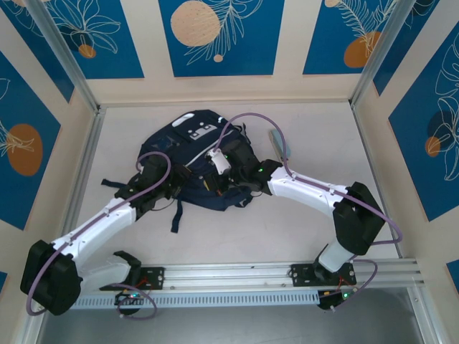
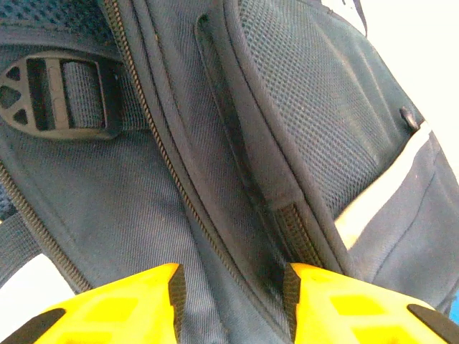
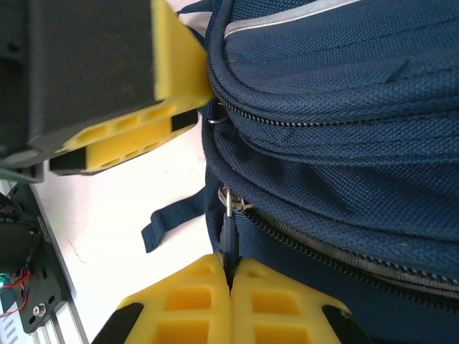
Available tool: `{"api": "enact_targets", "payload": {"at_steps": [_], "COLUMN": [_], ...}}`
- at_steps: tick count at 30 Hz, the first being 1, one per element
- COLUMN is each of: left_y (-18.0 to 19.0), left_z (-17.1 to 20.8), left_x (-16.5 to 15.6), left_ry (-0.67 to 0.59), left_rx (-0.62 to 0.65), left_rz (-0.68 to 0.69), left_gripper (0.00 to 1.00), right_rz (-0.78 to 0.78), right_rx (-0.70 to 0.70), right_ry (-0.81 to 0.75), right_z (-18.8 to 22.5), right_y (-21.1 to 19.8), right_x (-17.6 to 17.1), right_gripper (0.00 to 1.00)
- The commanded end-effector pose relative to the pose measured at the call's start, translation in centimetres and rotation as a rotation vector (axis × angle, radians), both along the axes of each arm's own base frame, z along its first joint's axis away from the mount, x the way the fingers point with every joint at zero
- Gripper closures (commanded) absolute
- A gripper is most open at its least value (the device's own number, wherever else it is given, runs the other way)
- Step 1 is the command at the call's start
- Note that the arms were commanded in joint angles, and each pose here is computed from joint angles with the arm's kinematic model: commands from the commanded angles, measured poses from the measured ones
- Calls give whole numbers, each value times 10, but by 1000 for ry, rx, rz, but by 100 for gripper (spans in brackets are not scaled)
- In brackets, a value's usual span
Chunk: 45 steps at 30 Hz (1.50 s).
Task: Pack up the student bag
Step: Zip the student bag at the center of the table.
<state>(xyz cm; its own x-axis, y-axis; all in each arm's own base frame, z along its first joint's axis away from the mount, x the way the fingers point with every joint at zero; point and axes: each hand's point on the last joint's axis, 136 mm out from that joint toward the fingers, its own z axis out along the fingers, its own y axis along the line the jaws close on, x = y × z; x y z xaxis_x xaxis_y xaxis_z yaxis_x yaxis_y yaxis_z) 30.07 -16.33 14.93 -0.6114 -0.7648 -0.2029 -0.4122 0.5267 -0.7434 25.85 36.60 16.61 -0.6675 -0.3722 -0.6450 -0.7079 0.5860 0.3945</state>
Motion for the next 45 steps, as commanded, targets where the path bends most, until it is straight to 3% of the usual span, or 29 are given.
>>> {"api": "enact_targets", "payload": {"at_steps": [1,6,13,20,27,30,35,40,45], "left_y": [6,5,17,28,34,41,60,95,124], "left_z": [-2,-9,-21,-24,-19,-19,-26,-22,-5], "left_x": [15,25,26,23,20,14,-1,-19,-36], "left_ry": [-16,-8,21,31,32,51,103,172,187], "left_rx": [-44,-57,2,111,186,236,317,441,453], "left_rz": [69,77,103,70,27,13,-6,-29,11], "left_gripper": [59,68,100,100,100,100,100,65,49], "right_rz": [35,28,-115,-357,-602,-550,-256,-61,25], "right_rx": [74,48,-105,-351,-469,-398,-241,-92,25], "right_ry": [-37,-26,-32,-68,-74,-30,9,115,177], "right_z": [32,28,10,-11,-17,-17,-9,-5,6], "right_y": [16,12,-15,-86,-146,-136,-66,-4,45], "right_x": [-4,-9,1,11,43,52,33,2,-12], "right_gripper": [100,100,100,100,100,100,100,100,100]}}
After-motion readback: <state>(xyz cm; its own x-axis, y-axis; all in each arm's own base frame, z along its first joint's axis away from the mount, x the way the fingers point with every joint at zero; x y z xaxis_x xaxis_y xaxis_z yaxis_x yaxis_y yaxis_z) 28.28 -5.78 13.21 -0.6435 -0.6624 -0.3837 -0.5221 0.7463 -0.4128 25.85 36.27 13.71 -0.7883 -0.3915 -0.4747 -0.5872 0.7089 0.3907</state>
